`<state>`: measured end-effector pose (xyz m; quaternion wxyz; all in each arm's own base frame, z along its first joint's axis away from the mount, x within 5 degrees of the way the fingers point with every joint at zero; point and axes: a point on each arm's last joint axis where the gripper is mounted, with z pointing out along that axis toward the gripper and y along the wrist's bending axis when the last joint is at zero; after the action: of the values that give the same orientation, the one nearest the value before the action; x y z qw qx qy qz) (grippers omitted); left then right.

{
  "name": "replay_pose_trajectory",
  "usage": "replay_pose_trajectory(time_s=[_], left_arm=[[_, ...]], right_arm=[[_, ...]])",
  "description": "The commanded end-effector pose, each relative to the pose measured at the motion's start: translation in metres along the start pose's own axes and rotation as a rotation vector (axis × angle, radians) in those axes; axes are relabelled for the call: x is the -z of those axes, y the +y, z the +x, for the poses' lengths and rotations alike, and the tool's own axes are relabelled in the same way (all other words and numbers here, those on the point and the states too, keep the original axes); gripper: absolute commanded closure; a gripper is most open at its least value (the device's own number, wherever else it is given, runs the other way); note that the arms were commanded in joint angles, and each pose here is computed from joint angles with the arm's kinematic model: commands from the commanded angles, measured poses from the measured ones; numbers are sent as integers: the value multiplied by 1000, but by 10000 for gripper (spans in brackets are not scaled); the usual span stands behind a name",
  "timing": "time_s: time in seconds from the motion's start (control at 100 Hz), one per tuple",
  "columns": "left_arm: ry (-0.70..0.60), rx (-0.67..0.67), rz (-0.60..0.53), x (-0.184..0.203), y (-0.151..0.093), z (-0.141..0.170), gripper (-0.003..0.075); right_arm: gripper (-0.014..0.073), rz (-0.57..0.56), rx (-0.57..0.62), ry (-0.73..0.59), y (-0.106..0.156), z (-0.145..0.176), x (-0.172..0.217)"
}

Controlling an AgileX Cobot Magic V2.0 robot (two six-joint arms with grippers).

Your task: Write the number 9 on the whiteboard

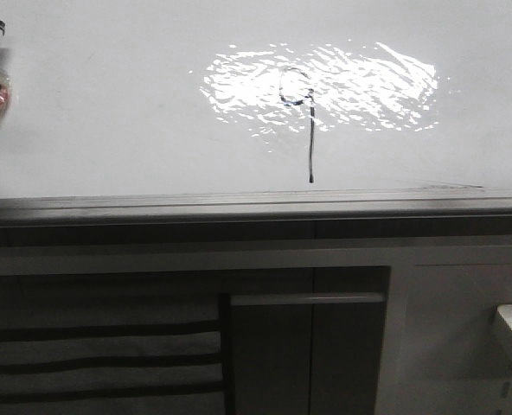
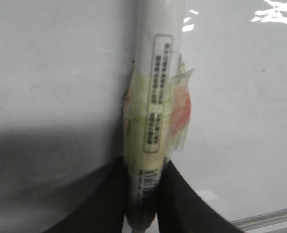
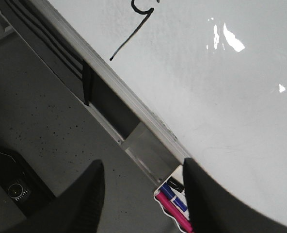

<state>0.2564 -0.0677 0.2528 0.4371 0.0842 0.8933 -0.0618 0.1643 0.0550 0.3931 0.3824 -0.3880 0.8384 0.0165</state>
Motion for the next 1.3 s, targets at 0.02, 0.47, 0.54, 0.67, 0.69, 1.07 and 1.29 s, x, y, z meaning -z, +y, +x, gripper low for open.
replay_pose_trajectory(time_s=[0.02, 0.47, 0.54, 0.67, 0.69, 1.07, 1.29], left_arm=[[-136, 23, 22, 7, -1, -20, 509], [-197, -5, -22, 84, 4, -32, 408], [-220, -16, -31, 106, 5, -29, 409], [-275, -25, -36, 143, 8, -6, 409], [-276, -25, -36, 144, 8, 0, 409], [-538, -44, 29, 146, 8, 69, 570], [-506, -46, 29, 139, 8, 80, 741]], right_arm=[[272, 50, -6, -93, -4, -11, 11], [274, 176, -415, -135, -6, 0, 37], [274, 194, -466, -179, 0, 6, 47], [274, 223, -485, -290, 17, 30, 56], [274, 230, -483, -310, 19, 35, 55], [596, 334, -459, -608, 58, 111, 21], [667, 311, -472, -527, 65, 129, -3]])
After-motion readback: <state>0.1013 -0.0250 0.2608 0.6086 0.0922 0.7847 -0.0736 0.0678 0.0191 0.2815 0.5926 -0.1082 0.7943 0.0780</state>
